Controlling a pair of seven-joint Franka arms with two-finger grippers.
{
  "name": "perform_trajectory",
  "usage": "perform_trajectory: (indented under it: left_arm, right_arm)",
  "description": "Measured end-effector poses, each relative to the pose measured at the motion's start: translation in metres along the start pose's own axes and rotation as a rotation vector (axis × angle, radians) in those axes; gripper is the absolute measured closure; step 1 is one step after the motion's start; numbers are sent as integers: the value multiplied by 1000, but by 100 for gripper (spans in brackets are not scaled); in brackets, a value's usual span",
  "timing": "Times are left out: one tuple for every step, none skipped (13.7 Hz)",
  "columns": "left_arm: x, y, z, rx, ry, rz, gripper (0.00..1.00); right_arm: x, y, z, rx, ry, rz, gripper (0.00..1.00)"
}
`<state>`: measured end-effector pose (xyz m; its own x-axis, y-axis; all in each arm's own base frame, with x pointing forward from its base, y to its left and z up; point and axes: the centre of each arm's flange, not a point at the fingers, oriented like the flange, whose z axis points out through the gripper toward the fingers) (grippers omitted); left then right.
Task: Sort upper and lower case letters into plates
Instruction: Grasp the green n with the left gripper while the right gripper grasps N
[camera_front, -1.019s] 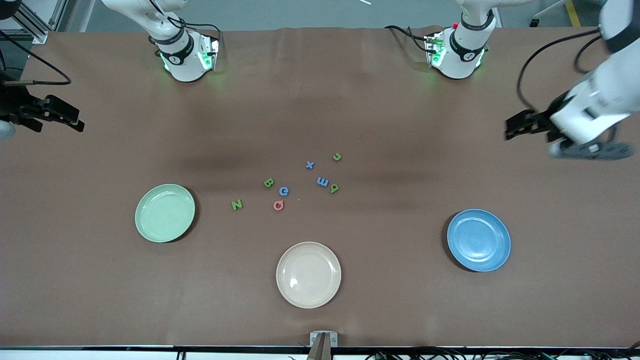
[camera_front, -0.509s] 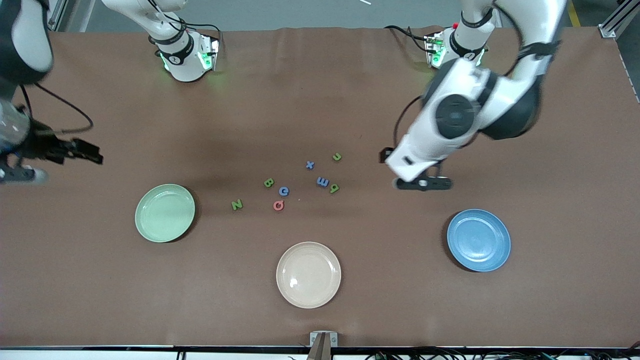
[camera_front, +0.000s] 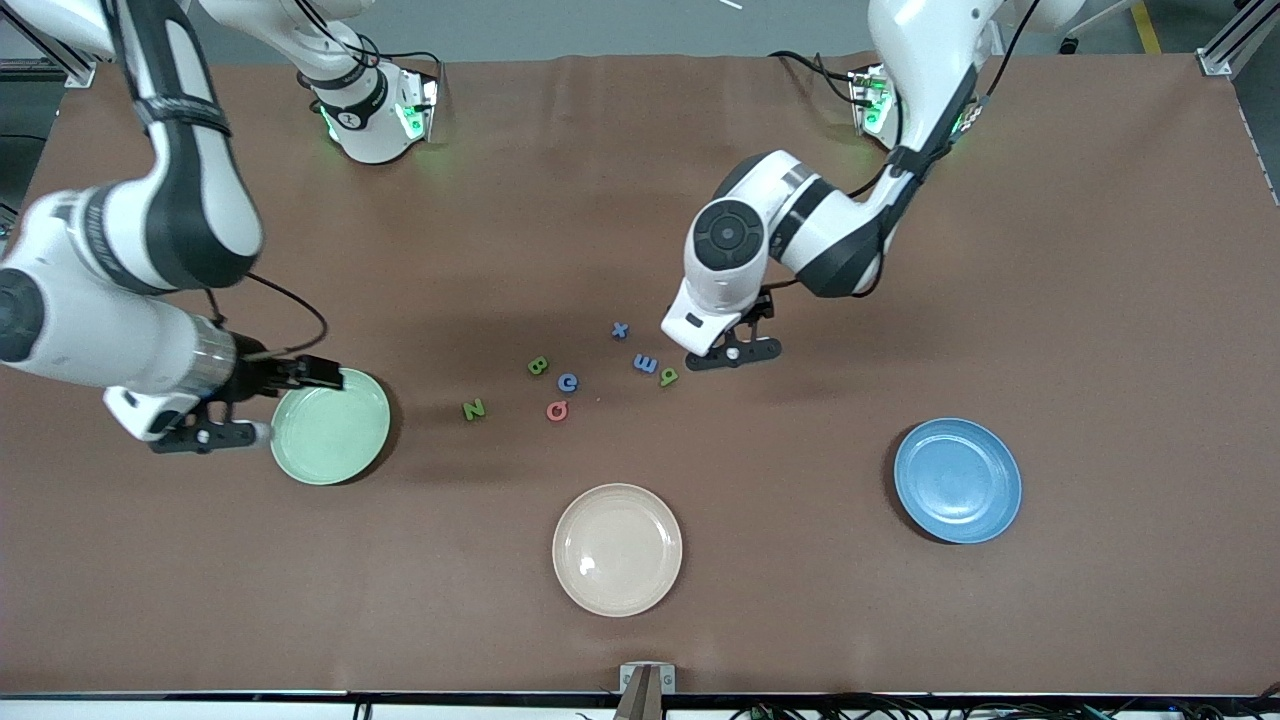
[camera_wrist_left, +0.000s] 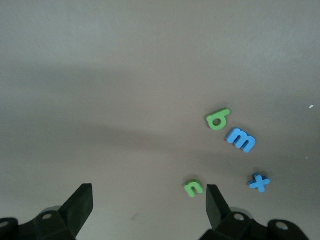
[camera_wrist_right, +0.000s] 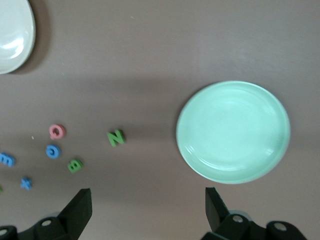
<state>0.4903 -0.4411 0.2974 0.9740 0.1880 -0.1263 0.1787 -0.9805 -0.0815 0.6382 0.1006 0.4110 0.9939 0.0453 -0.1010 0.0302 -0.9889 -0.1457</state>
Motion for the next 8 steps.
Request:
perform_trajectory:
  left_arm:
    - [-5,7,13,-1,-1,-50,1]
    - [-9,12,26,-10,0,-102,2]
    - [-13,17,40,-25,5,-147,2]
    - [-19,20,55,-40,10,-187,3]
    - [-26,21,70,-50,12,-223,6]
    - [-33,20,80,-52,11,-260,7]
    - [-39,21,86,-53,10,-294,12]
    - [-46,24,89,-55,10,-325,13]
  right_arm:
    - [1,-16,18,-4,14,11,0]
    - [1,-28,37,-9,22,20,0]
    - [1,-35,55,-13,26,25,0]
    - [1,-37,72,-17,28,25,0]
    - [1,-36,87,-20,33,27,0]
    - [1,-34,102,-23,40,29,0]
    - [0,-36,115,-26,50,26,0]
    - [-3,-41,128,-30,62,17,0]
